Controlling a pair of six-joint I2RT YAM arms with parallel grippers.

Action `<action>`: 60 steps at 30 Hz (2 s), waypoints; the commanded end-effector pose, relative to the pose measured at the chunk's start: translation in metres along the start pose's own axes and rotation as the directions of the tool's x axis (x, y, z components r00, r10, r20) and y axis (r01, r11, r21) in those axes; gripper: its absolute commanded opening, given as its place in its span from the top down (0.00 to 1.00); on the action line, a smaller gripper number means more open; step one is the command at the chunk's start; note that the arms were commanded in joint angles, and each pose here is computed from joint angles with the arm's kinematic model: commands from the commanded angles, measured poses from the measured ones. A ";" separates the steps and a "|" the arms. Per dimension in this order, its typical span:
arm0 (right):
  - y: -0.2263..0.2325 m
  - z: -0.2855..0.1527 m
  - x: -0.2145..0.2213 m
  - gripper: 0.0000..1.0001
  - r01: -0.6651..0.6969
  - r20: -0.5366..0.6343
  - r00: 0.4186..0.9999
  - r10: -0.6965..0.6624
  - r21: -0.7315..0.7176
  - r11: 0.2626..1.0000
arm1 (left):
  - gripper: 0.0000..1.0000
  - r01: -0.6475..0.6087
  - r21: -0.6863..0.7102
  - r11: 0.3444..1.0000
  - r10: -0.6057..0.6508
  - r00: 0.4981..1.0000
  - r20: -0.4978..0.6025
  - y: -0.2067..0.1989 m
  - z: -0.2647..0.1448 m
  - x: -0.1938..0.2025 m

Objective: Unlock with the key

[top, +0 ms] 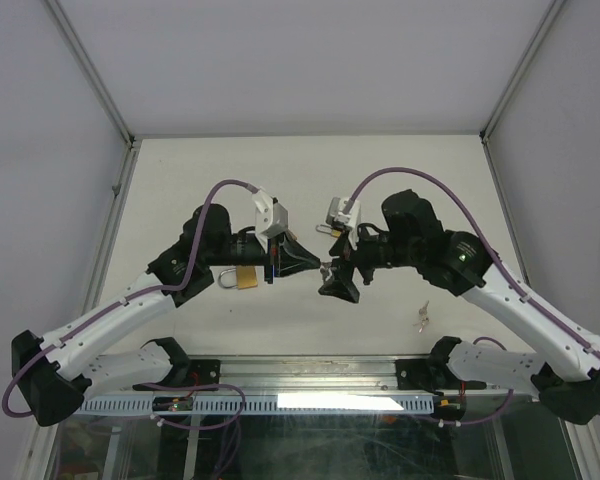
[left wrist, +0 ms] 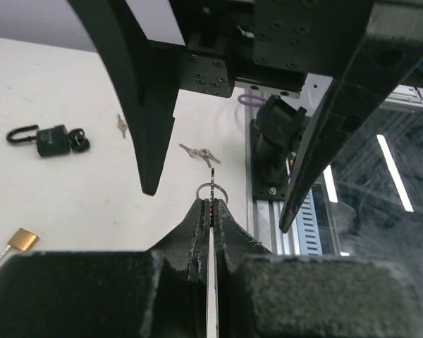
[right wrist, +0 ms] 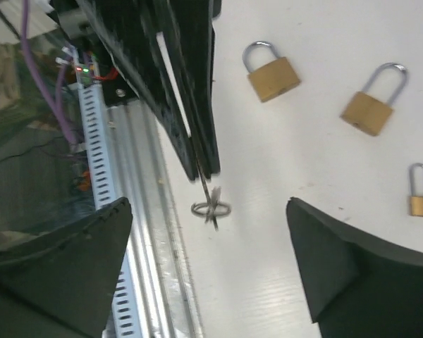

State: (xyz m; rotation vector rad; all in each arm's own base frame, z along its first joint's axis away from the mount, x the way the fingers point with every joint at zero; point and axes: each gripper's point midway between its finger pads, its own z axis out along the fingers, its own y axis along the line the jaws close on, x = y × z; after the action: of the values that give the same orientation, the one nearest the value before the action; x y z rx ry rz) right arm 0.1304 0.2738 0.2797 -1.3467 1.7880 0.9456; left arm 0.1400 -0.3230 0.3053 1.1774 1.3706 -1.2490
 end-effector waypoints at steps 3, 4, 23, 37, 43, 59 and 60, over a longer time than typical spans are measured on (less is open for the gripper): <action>-0.009 -0.032 -0.035 0.00 -0.122 0.269 0.958 0.098 0.074 0.990 | 1.00 0.035 -0.060 0.998 -0.023 0.981 0.191 0.003 -0.006 -0.046; -0.008 -0.038 -0.042 0.00 -0.135 0.298 0.947 0.118 0.039 0.990 | 1.00 0.036 -0.060 0.998 -0.023 0.980 0.196 0.003 -0.006 -0.047; 0.002 -0.054 -0.073 0.47 -0.158 0.483 0.840 0.246 -0.217 0.963 | 1.00 0.080 -0.043 0.996 -0.066 0.961 0.268 0.001 -0.006 -0.071; 0.003 -0.045 -0.067 0.78 -0.189 0.430 0.854 0.291 -0.264 0.946 | 1.00 0.076 -0.031 0.997 -0.065 0.960 0.273 0.001 -0.004 -0.074; 0.002 -0.046 -0.065 0.98 -0.194 0.419 0.861 0.289 -0.255 0.947 | 1.00 0.072 -0.029 0.997 -0.061 0.957 0.284 0.000 -0.004 -0.078; 0.005 -0.043 -0.065 0.79 -0.190 0.411 0.863 0.294 -0.274 0.943 | 1.00 0.076 -0.025 0.997 -0.065 0.952 0.298 0.000 -0.004 -0.082; 0.006 -0.043 -0.066 0.86 -0.188 0.412 0.863 0.292 -0.275 0.943 | 1.00 0.076 -0.025 0.997 -0.065 0.952 0.299 0.000 -0.004 -0.082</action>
State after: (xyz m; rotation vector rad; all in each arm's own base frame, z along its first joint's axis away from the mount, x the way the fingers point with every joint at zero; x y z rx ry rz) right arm 0.1409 0.2671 0.3417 -0.8977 1.6116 1.4968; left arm 0.1482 -0.3272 0.3520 0.9206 1.3190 -1.3839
